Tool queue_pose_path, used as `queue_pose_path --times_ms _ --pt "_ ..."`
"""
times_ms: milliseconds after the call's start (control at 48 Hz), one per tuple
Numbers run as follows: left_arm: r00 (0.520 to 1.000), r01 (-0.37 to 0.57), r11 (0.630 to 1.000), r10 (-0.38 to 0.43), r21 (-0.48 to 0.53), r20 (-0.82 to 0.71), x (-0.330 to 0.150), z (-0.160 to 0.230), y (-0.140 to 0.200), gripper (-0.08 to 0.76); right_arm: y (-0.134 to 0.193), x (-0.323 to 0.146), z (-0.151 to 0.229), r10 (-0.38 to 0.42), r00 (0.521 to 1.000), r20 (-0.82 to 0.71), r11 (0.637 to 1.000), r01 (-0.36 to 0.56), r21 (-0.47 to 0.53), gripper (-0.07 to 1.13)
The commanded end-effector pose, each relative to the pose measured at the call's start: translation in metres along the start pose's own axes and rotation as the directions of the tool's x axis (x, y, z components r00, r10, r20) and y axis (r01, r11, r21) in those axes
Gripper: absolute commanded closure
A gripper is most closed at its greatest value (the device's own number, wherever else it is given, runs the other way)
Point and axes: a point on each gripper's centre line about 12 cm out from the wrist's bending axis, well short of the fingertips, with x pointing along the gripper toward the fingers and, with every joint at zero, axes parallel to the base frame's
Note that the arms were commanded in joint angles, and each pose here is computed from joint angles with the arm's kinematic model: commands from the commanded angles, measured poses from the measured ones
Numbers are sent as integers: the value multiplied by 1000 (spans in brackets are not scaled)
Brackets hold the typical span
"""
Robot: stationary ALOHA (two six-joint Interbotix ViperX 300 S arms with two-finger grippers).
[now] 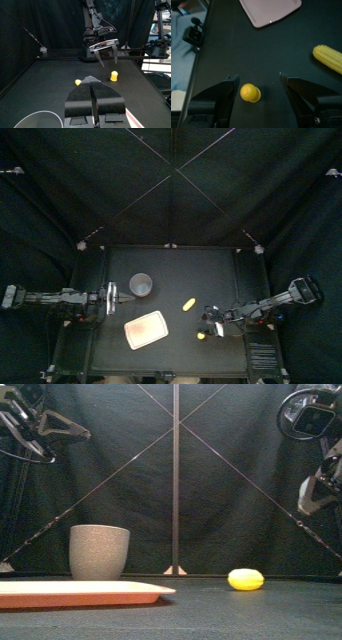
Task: Pick the yellow can then place it in the grey bowl
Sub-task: Pick the yellow can
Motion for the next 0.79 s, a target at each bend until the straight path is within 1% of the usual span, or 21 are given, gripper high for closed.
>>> queue_pose_path --times_ms 21,188,604,708,792 --pt "1000 -7 1000 7 0 20 2 6 1 696 10 8 1 25 999 -21 999 -26 -45 90" --pt "1000 -16 1000 16 -1 19 2 6 3 696 19 22 -8 36 996 -83 996 -43 -81 90" --pt "1000 -18 1000 18 -3 15 1 4 4 696 22 47 -32 13 979 -204 993 -37 -110 113" --pt "1000 -17 1000 17 -1 13 1 4 3 696 22 48 -33 12 978 -208 993 -36 -112 160" --pt "1000 -17 1000 18 -3 13 1 4 3 696 21 48 -32 9 979 -206 993 -33 -113 234"
